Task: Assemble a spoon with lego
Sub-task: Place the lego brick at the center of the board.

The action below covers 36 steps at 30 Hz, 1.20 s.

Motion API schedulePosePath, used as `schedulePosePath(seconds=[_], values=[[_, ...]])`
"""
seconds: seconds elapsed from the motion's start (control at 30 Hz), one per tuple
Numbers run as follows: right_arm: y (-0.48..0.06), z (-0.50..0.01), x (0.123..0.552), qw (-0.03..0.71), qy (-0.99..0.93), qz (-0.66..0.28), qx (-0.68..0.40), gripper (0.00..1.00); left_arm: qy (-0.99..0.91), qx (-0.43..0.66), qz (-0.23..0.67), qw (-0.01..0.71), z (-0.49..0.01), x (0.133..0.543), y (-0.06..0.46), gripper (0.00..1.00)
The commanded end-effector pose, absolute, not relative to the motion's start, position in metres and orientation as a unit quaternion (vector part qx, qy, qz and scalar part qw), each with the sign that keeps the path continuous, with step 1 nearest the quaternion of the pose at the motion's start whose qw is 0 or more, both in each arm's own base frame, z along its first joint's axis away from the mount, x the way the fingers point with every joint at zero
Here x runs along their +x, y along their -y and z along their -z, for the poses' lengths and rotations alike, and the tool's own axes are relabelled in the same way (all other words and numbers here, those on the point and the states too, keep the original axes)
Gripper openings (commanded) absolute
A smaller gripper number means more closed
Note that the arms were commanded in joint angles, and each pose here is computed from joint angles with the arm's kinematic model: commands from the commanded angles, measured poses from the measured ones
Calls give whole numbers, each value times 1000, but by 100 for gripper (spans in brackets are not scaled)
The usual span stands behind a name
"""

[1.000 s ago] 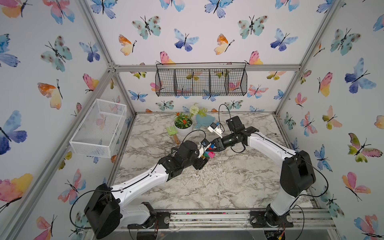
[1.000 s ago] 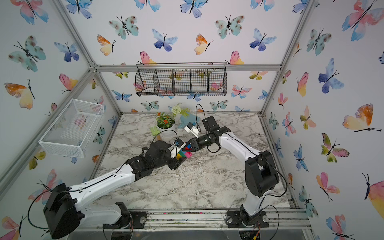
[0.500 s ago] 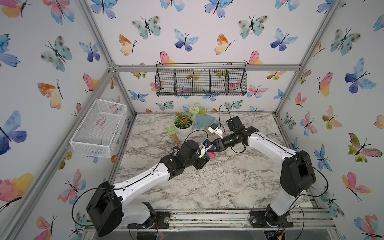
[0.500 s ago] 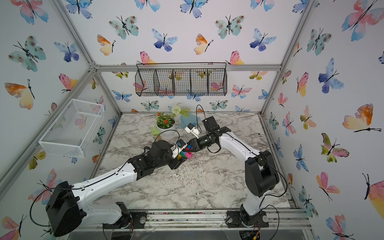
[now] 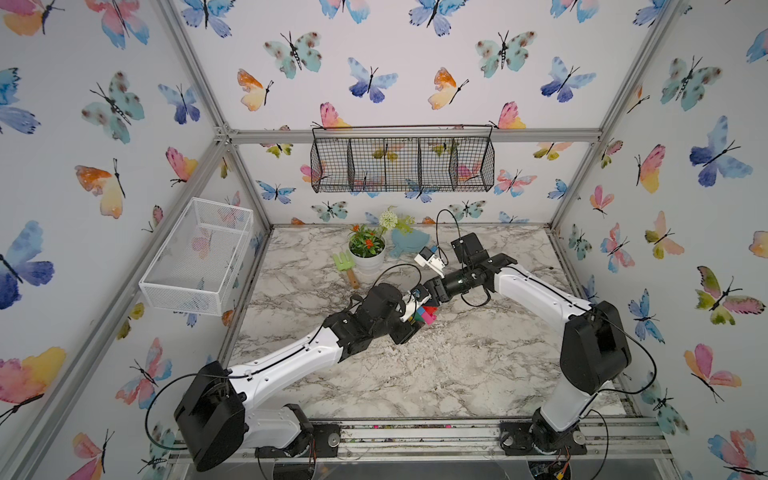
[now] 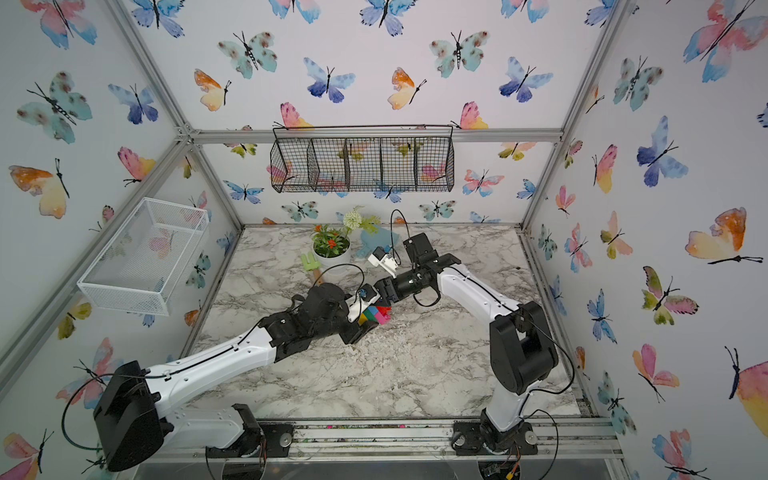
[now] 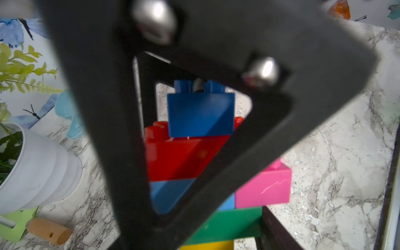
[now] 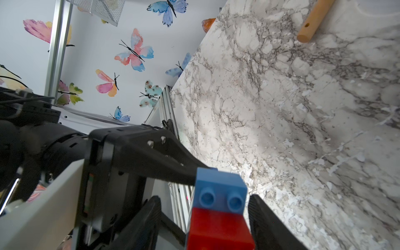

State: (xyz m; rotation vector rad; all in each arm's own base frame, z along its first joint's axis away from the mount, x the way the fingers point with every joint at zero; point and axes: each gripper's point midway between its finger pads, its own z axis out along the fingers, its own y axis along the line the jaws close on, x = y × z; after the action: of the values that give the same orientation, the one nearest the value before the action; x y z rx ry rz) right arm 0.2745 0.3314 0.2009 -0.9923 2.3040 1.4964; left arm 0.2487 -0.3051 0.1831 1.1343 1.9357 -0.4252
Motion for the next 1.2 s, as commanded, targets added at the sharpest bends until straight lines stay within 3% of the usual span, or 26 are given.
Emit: schedulePosePath(seconds=[0.0,0.2,0.53,1.0,1.17], values=[[-331,-206,279,127,-788,-499,-338,70,-767,460,180,410,-186,246,310,53],[-313,-189,311,136,-832,-463,-274,83,-779,464,177,383,-172,241,307,53],[-193,-195,398,246,-859,-448,-42,97,-804,485,156,307,-129,234,302,53],[-167,-199,387,277,-877,-389,-51,98,-845,497,79,182,-67,248,314,49],[-155,-214,381,303,-879,-365,-49,98,-851,496,71,158,-51,252,319,56]])
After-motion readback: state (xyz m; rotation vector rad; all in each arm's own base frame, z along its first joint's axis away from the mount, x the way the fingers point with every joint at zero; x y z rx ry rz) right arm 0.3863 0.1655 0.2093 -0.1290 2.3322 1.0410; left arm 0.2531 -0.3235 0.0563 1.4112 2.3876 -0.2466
